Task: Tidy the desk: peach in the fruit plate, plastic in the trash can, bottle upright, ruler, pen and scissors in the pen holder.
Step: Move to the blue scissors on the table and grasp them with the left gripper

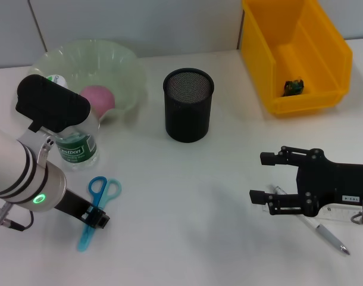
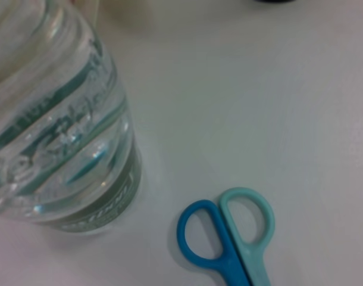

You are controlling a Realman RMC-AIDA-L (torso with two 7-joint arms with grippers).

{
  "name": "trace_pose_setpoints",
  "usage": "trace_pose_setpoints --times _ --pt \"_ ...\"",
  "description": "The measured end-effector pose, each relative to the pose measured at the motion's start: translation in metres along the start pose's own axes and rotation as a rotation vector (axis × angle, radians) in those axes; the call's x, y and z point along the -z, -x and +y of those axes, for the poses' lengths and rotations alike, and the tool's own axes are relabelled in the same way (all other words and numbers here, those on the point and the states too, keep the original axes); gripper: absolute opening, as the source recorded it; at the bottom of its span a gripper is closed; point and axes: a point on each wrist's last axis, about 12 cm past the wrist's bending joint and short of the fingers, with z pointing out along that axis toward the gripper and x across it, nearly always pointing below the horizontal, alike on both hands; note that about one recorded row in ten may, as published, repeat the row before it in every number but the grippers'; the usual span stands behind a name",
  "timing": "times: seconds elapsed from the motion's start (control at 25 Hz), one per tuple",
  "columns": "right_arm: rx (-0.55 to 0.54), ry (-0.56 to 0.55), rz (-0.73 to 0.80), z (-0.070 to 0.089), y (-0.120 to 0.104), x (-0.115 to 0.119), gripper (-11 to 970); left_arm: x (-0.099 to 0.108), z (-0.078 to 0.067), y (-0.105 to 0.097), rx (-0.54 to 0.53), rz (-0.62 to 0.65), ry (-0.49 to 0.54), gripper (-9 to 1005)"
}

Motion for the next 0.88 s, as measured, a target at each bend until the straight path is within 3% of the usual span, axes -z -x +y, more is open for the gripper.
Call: trace_pose_setpoints --times 0.88 --pt "-0.006 0.0 0.0 -0.0003 0.0006 -0.0003 818 -0.0025 -0.0003 0.0002 -0.014 0.013 0.011 372"
